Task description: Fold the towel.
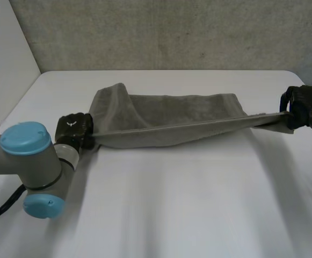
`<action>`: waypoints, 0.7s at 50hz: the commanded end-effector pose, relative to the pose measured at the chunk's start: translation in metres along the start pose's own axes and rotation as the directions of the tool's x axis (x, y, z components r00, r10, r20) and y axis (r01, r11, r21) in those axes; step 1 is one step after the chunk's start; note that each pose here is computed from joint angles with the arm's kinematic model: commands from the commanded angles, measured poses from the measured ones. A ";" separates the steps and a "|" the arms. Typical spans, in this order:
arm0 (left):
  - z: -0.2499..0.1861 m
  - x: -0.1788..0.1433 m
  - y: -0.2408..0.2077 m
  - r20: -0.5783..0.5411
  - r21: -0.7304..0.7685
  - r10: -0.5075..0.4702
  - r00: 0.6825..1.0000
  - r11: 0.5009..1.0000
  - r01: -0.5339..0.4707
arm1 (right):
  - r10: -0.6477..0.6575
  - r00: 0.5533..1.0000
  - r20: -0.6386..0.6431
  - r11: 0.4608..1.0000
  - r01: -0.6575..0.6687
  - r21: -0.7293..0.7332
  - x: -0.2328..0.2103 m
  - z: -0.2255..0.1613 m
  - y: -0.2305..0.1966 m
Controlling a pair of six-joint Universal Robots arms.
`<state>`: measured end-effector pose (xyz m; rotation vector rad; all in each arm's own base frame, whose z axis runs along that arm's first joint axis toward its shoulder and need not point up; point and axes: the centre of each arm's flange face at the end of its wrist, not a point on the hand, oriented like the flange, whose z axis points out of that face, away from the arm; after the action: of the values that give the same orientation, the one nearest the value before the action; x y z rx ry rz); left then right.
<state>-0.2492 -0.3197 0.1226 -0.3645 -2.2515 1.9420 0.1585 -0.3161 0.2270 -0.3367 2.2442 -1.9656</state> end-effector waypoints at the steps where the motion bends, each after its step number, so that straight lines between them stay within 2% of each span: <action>1: -0.019 0.000 -0.049 -0.030 0.101 0.002 1.000 0.995 0.001 | -0.026 0.997 0.071 0.999 0.023 0.046 -0.008 -0.008 -0.024; 7: -0.035 0.002 -0.085 -0.093 0.132 0.012 0.996 0.991 0.000 | -0.106 0.978 0.181 0.994 0.100 0.043 -0.018 -0.025 -0.071; 11: -0.059 -0.002 -0.138 -0.124 0.171 0.020 0.992 0.985 0.001 | -0.199 0.955 0.221 0.980 0.194 0.046 -0.021 -0.033 -0.094; 12: -0.067 -0.004 -0.157 -0.125 0.191 0.022 0.992 0.982 0.002 | -0.257 0.938 0.234 0.966 0.254 0.042 -0.023 -0.038 -0.105; 13: -0.067 -0.004 -0.157 -0.125 0.191 0.022 0.992 0.982 0.002 | -0.321 0.914 0.249 0.945 0.325 0.028 -0.024 -0.045 -0.114; 14: -0.074 -0.006 -0.172 -0.123 0.204 0.023 0.992 0.979 0.002 | -0.322 0.913 0.249 0.945 0.326 0.028 -0.025 -0.045 -0.114; 16: -0.079 -0.010 -0.184 -0.115 0.210 0.023 0.993 0.978 0.002 | -0.424 0.862 0.277 0.899 0.437 0.015 -0.027 -0.053 -0.127; 17: -0.084 -0.013 -0.196 -0.107 0.217 0.022 0.994 0.976 0.002 | -0.424 0.862 0.277 0.899 0.438 0.015 -0.027 -0.053 -0.127; 19: -0.087 -0.016 -0.206 -0.099 0.223 0.021 0.995 0.975 0.001 | -0.500 0.821 0.277 0.858 0.512 0.031 -0.027 -0.052 -0.137; 22: -0.086 -0.023 -0.219 -0.083 0.219 0.018 0.996 0.976 0.000 | -0.518 0.811 0.272 0.849 0.527 0.042 -0.028 -0.047 -0.140; 26: -0.073 -0.029 -0.217 -0.064 0.184 0.014 0.998 0.983 -0.002 | -0.545 0.795 0.267 0.829 0.559 0.029 -0.036 -0.026 -0.135; 28: -0.040 -0.031 -0.192 -0.060 0.100 0.018 0.998 0.995 -0.012 | -0.564 0.780 0.271 0.813 0.582 0.018 -0.041 -0.016 -0.128; 30: -0.022 -0.031 -0.180 -0.058 0.067 0.029 0.998 0.997 -0.025 | -0.618 0.728 0.297 0.763 0.646 0.003 -0.053 0.008 -0.108; 31: -0.022 -0.031 -0.180 -0.058 0.066 0.029 0.998 0.997 -0.025 | -0.618 0.728 0.297 0.763 0.647 0.003 -0.053 0.008 -0.108; 33: -0.007 -0.030 -0.168 -0.060 0.041 0.044 0.997 0.998 -0.042 | -0.666 0.691 0.281 0.722 0.691 0.014 -0.060 0.035 -0.092; 35: 0.031 -0.028 -0.139 -0.066 0.003 0.079 0.995 0.997 -0.079 | -0.683 0.689 0.243 0.716 0.697 0.037 -0.063 0.050 -0.088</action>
<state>-0.2278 -0.3256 0.3143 -0.4368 -2.1296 2.0055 0.2163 -0.3226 0.3364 -1.4628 2.2009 -1.9044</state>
